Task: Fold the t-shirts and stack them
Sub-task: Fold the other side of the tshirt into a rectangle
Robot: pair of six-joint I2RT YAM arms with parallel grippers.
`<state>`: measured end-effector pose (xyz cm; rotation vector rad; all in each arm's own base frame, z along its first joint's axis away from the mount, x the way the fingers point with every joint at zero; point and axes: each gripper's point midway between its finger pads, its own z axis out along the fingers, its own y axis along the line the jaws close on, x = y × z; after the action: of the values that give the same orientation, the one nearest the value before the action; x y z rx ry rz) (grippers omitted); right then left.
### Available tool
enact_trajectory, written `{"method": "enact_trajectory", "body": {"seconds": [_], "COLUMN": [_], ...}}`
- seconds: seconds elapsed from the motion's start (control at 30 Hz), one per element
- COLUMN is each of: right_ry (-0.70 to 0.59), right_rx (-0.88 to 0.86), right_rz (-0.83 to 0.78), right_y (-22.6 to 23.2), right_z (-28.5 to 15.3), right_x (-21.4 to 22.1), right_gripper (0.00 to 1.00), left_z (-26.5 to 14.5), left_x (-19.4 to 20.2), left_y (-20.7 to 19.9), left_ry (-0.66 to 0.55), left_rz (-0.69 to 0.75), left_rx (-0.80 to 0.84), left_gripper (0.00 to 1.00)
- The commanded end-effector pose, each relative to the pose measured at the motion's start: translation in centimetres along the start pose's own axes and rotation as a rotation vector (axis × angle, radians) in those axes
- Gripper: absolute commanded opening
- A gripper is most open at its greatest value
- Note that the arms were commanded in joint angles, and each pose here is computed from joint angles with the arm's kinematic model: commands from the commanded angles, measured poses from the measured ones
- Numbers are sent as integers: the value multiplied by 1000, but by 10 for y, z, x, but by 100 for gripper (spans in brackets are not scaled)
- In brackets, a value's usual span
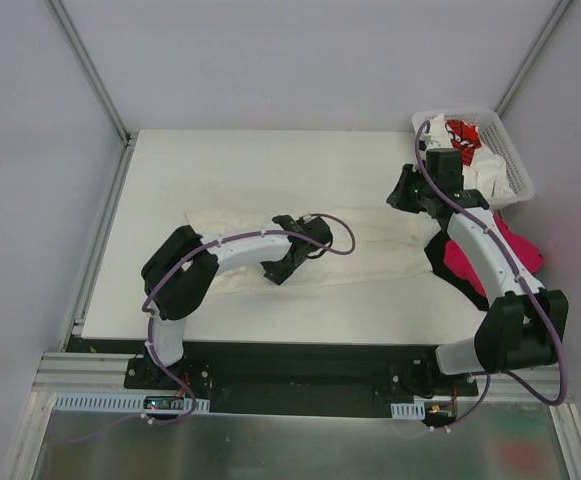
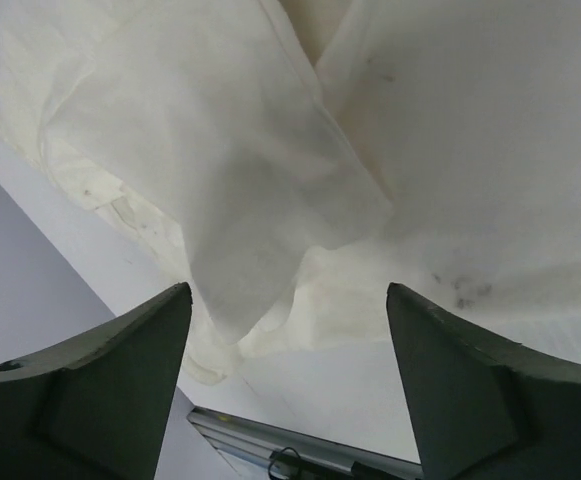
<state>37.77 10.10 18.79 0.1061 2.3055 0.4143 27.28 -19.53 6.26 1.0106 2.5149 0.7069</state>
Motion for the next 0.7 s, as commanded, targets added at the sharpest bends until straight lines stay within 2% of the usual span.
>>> {"method": "enact_trajectory", "body": {"seconds": [0.0,0.13,0.33,0.47,0.53,0.67], "right_ry": [-110,-104,-97,-94,-93,-88], "right_rx": [-29,-35,-43,-50,-48,-46], "right_rz": [-5,-5,3,7,5,2], "right_y": [9,11,12,13,12,11], "right_z": [-19,-18,-16,-14,-15,-13], "right_x": [-30,-28,-26,-26,-25,-22], "right_gripper": [16,16,16,16,16,16], "left_z": [-5,-10,-29,-39,-37,-36], "left_x": [15,8,-6,-22,-22,-29], "left_y": [-8,-7,31,59,84,123], "left_ry": [36,9,-47,-80,-72,-88], "left_rz": [-9,-12,-61,-232,-319,-599], "left_rx": [31,17,-118,-147,-217,-288], "left_gripper": [85,87,91,90,90,89]}}
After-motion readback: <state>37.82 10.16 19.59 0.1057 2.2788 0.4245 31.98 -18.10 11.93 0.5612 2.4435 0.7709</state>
